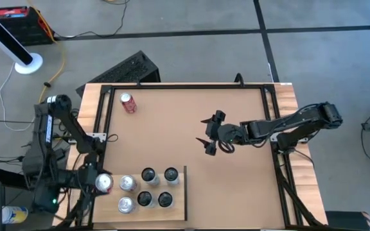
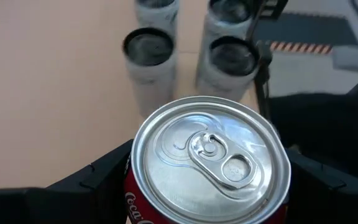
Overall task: Place canned beverage on shelf
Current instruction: Put the right red soda can on the shelf
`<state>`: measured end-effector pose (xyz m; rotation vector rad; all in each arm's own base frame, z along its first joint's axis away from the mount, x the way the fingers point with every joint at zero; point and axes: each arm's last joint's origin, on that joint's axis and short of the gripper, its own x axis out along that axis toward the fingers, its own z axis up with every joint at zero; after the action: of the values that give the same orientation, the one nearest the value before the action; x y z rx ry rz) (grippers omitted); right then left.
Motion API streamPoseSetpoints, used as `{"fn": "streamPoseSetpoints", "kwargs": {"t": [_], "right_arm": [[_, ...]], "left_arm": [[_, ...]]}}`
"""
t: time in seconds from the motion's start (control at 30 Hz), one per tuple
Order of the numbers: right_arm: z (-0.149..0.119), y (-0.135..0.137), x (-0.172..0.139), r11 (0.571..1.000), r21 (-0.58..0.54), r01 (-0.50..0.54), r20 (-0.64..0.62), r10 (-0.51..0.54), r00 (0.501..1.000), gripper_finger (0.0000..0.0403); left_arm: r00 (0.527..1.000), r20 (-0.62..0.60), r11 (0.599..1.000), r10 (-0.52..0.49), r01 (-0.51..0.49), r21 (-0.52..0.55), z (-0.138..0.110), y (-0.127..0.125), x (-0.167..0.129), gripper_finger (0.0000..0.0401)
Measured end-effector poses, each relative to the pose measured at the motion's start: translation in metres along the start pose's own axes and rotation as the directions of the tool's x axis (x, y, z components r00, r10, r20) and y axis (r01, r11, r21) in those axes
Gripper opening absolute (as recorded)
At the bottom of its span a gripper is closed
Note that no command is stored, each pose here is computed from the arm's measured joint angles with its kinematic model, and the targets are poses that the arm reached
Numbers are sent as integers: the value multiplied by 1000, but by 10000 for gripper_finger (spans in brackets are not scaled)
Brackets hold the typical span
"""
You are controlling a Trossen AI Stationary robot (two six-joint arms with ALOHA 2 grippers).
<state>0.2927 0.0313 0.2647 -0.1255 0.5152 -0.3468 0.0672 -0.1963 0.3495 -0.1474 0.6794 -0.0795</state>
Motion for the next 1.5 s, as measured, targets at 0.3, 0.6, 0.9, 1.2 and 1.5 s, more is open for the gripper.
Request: {"fn": "streamPoseSetpoints", "kwargs": {"t": [0.3, 0.6, 0.9, 1.2, 1.5], "right_arm": [[0, 0, 0, 1000, -1, -4, -1, 4, 1000, 382], [0, 1, 0, 1000, -2, -26, -3, 26, 1000, 382], [0, 1, 0, 1000, 17, -26, -2, 26, 1000, 382], [1, -1, 1, 999, 25, -20, 6, 20, 1000, 382], [1, -1, 1, 1000, 21, -22, 4, 22, 1000, 382]], "left_arm": [[999, -13, 999, 49, -49, -14, 7, 40, -20, 282], [998, -24, 998, 56, -55, 12, -26, 38, -4, 282], [1000, 4, 999, -24, 24, -49, -60, 39, 16, 282], [1000, -1, 1000, 10, -10, 4, -80, 45, 32, 282], [999, -3, 999, -40, 40, -22, -94, 44, 44, 282]]}}
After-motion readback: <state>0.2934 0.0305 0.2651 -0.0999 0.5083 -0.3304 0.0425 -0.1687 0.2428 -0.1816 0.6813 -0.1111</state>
